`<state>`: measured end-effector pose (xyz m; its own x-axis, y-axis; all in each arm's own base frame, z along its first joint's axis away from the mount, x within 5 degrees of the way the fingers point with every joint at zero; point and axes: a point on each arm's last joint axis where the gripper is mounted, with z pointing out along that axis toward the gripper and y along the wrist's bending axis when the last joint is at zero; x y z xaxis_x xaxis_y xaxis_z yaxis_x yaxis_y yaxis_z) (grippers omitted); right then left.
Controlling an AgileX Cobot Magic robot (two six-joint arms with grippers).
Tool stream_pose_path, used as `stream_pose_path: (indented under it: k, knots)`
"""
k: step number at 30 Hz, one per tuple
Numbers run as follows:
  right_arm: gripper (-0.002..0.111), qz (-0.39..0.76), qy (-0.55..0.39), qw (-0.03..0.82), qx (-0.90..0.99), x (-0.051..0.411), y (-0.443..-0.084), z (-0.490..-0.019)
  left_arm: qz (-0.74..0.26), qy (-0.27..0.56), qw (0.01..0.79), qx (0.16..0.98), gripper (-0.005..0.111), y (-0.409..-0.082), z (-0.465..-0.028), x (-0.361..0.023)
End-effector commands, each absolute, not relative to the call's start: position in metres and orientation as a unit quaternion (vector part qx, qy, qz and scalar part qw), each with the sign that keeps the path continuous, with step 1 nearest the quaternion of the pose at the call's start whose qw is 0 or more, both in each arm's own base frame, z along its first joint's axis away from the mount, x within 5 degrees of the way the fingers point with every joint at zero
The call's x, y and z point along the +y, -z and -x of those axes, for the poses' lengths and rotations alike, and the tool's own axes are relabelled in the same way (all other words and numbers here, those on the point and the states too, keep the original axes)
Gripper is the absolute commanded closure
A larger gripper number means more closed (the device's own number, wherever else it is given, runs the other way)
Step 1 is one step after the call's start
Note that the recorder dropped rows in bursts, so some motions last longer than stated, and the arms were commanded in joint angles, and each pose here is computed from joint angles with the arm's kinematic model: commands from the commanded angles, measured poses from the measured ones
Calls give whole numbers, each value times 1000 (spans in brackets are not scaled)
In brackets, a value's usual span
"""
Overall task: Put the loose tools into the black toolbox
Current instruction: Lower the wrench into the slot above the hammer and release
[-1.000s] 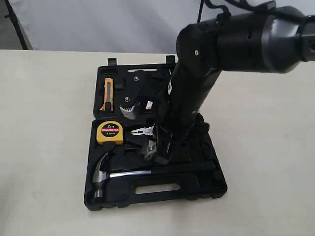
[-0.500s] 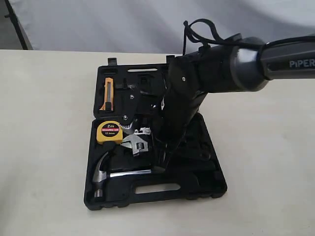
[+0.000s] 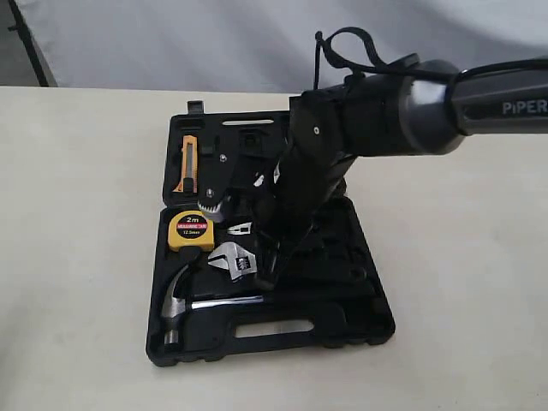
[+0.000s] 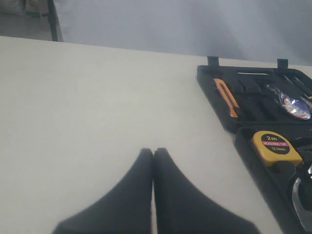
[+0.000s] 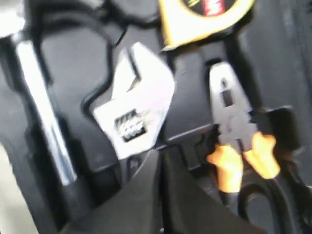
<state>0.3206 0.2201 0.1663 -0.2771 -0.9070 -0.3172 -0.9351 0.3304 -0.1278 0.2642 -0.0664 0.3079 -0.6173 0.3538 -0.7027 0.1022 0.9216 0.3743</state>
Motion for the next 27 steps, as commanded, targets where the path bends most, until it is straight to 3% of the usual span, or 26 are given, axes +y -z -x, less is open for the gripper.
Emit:
stream_pose_path:
  k: [1, 10, 18, 27]
  knots:
    - [109, 509, -61, 186, 838, 224, -195, -328, -122, -139, 422, 888, 105, -307, -263, -66]
    - [109, 483, -50, 70, 871, 217, -185, -319, -122, -139, 422, 888, 105, -307, -263, -66]
    - [109, 424, -75, 120, 895, 231, -152, -336, -122, -139, 422, 888, 105, -307, -263, -66]
    - [109, 421, -88, 108, 896, 244, -125, -335, -122, -139, 422, 888, 105, -307, -263, -66]
